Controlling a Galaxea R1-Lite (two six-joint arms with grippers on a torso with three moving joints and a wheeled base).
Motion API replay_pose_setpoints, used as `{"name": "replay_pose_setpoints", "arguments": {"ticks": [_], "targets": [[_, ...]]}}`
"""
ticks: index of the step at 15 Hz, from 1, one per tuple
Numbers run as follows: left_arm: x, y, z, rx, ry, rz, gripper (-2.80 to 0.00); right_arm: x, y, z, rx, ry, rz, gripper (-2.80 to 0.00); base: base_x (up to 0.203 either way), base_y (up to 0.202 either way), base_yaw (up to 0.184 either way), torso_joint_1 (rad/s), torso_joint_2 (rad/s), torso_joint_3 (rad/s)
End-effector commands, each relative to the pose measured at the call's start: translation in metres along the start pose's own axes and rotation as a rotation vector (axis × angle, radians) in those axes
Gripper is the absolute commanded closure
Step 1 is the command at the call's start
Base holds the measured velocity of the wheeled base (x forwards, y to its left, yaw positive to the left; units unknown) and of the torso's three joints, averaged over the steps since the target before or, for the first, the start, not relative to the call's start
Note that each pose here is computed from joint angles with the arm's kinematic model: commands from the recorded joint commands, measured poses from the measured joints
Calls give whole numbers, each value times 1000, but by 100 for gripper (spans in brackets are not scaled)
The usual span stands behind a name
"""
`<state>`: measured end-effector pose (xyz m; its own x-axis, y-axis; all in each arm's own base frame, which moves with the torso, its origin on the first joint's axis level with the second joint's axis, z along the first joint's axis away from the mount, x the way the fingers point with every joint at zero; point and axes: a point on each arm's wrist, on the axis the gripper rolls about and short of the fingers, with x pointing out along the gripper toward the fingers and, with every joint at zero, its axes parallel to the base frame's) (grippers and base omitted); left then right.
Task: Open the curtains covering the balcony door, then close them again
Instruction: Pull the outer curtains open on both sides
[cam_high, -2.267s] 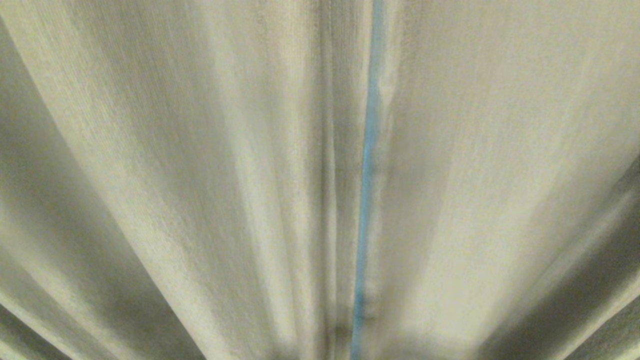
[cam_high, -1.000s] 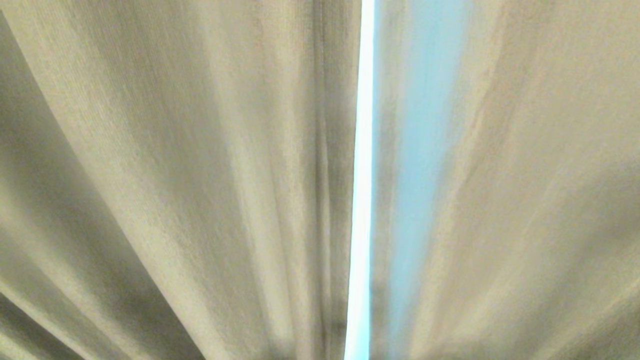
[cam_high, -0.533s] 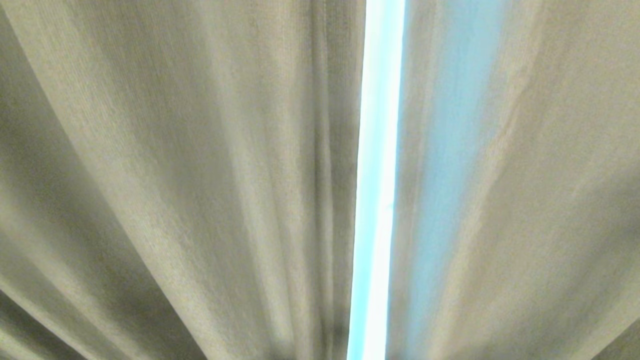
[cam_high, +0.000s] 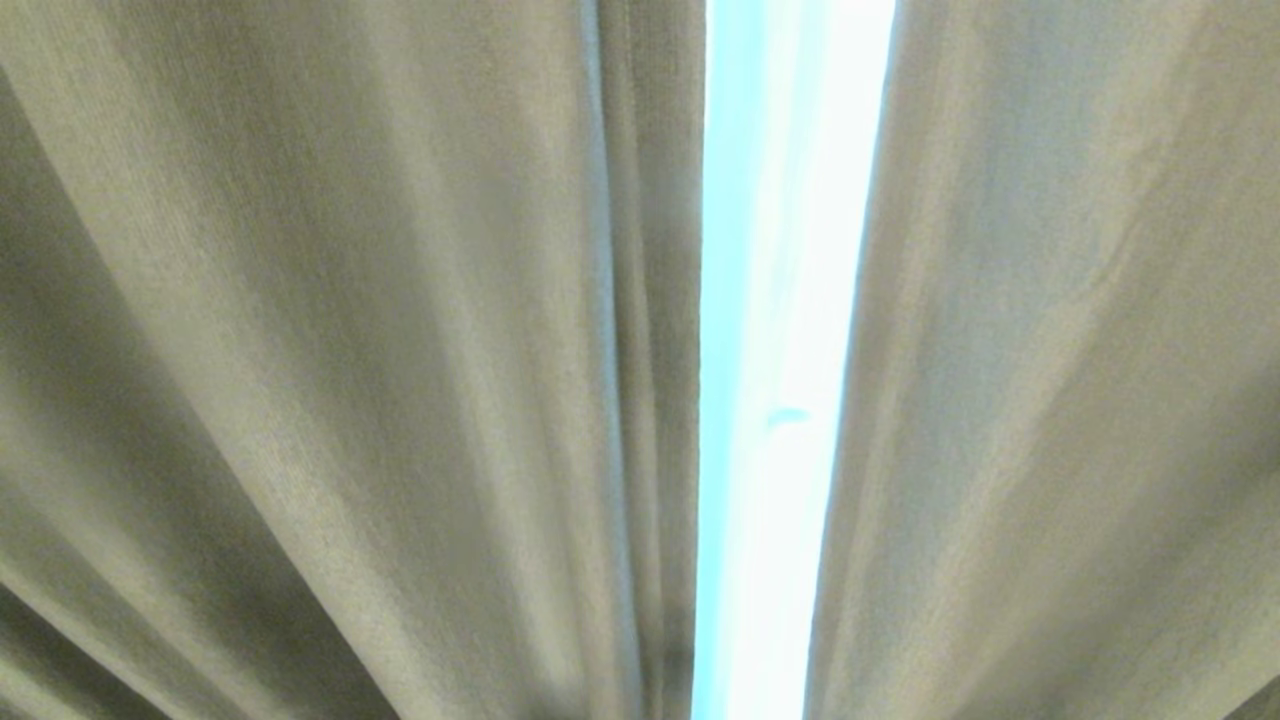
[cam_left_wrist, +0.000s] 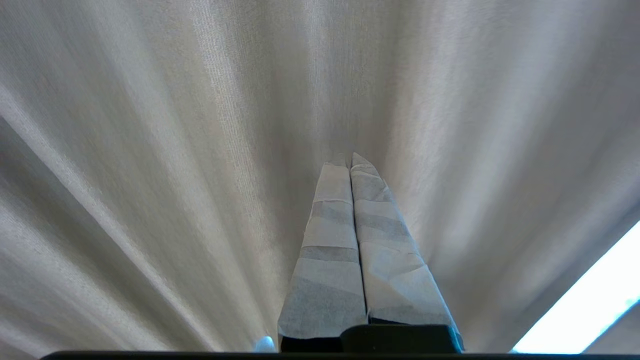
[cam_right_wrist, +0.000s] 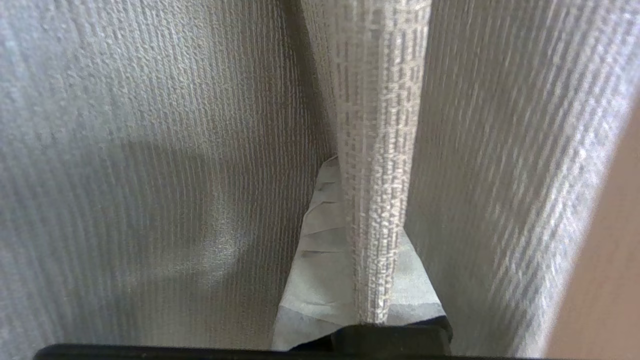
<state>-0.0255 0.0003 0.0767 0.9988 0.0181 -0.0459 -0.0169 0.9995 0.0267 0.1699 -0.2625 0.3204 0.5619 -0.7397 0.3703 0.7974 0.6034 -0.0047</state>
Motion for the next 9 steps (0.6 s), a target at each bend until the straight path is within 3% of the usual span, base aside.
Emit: {"name": "replay_pose_setpoints", "arguments": {"ticks": [1, 9], "targets": [[0, 0, 0, 0, 0, 0, 0, 11, -6, -9, -6, 3, -12, 0, 0, 0, 0, 0, 0, 0], [0, 0, 0, 0, 0, 0, 0, 14, -9, -9, -10, -2, -21, 0, 0, 0, 0, 0, 0, 0]]}}
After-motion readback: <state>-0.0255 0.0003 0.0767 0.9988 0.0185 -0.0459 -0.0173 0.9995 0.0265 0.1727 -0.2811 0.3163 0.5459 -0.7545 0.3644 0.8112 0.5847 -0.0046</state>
